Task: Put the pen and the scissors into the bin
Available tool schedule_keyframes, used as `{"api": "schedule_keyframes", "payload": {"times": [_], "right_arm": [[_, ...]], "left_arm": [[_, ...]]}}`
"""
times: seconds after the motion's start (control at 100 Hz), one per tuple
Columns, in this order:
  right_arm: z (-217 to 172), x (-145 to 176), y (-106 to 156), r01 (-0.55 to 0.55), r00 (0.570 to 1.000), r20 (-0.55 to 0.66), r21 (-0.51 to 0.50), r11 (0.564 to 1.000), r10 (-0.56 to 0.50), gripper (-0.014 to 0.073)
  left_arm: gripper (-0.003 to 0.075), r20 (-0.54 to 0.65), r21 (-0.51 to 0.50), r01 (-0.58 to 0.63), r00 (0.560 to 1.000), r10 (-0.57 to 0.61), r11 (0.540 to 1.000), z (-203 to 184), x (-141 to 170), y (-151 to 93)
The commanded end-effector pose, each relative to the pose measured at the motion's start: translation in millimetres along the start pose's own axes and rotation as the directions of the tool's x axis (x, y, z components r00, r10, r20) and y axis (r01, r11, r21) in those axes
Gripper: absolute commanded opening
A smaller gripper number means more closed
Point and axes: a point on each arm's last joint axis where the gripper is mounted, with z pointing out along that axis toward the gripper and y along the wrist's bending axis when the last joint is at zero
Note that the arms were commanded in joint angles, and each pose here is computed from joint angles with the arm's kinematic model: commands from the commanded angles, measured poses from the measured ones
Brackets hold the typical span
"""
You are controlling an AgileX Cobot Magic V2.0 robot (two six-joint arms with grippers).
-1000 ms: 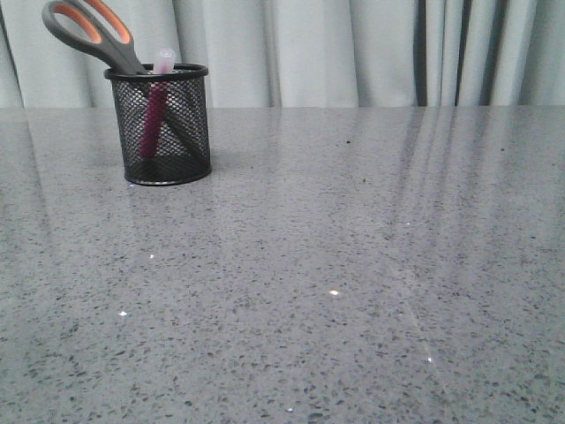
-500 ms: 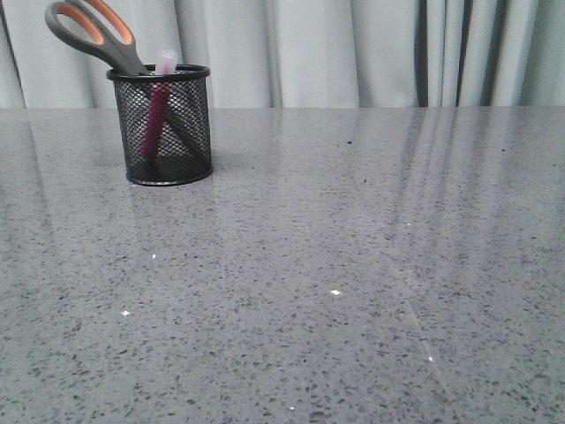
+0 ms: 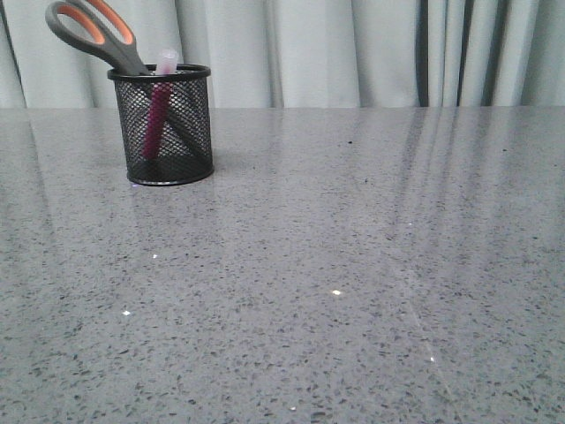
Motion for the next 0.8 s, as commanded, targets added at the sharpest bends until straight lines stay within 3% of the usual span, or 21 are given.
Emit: {"api": "schedule_keyframes", "payload": {"times": [0.0,0.17,0.34,0.44,0.79], "right_arm": [[-2.0,-13.2,-0.8,0.021,0.997,0.079,0.004,1.000,-0.021,-0.0068],[-2.0,-13.2,-0.8,0.021,0.997,0.079,0.004,1.000,-0.021,-0.0068],[-2.0,-13.2,-0.8,0.021,0.997,0.079,0.004,1.000,-0.021,-0.0068],[-2.0,-13.2,-0.8,0.021,0.997,0.079,0.004,1.000,-0.021,-0.0068],[-2.0,-13.2,-0.8,0.021,0.997,0.079,0.004,1.000,-0.021,-0.0068]], "left_arm": [[-0.0022,0.030,-0.027,-0.073,0.997,0.074,0.997,-2.0,-2.5,1.3],[-0.0022,-0.042,-0.116,-0.067,0.997,0.063,0.991,-5.2,13.5,6.6],[-0.0022,-0.069,-0.186,0.009,0.997,-0.022,0.982,-5.0,27.4,10.0],[-0.0022,-0.129,-0.202,0.057,0.988,-0.084,0.978,-5.1,36.8,10.0],[-0.0022,-0.123,-0.203,0.064,0.988,-0.091,0.977,-5.0,36.4,9.9]]}}
